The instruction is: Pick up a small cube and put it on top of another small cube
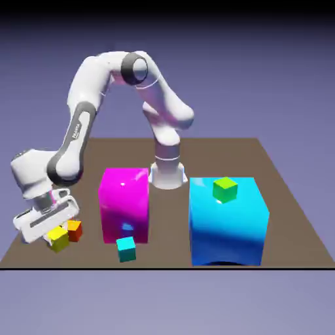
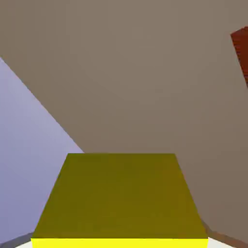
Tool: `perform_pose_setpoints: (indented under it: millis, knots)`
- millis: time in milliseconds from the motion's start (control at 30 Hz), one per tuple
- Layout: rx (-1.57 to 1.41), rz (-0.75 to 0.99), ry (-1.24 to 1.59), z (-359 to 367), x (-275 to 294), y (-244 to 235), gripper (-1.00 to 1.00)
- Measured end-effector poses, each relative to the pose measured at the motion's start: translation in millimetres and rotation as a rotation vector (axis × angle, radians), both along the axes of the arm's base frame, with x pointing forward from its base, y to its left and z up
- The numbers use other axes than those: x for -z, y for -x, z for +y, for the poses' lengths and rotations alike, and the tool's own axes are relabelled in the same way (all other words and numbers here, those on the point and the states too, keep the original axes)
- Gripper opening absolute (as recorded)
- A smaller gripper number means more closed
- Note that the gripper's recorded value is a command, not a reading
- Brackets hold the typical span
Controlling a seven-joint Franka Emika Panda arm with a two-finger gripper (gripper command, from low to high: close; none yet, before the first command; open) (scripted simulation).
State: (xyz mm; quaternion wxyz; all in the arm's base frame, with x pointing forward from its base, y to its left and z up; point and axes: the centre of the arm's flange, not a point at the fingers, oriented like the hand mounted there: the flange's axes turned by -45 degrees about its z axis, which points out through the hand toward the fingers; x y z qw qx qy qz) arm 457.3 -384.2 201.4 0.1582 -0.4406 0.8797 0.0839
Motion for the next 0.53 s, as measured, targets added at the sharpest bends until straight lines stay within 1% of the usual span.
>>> perform_pose_setpoints:
  millis: [233, 300, 433, 467, 533]
  knots:
    - [0.090, -0.021, -0.011, -2, -38, 97, -1.00]
    - [0.093, -0.022, -0.012, -2, -39, 100, -1.00]
    - [0.093, -0.022, -0.012, 12, 26, 87, -1.00]
    - [0.093, -0.022, -0.012, 12, 27, 87, 1.00]
    - [0.092, -0.021, -0.013, 12, 27, 87, 1.00]
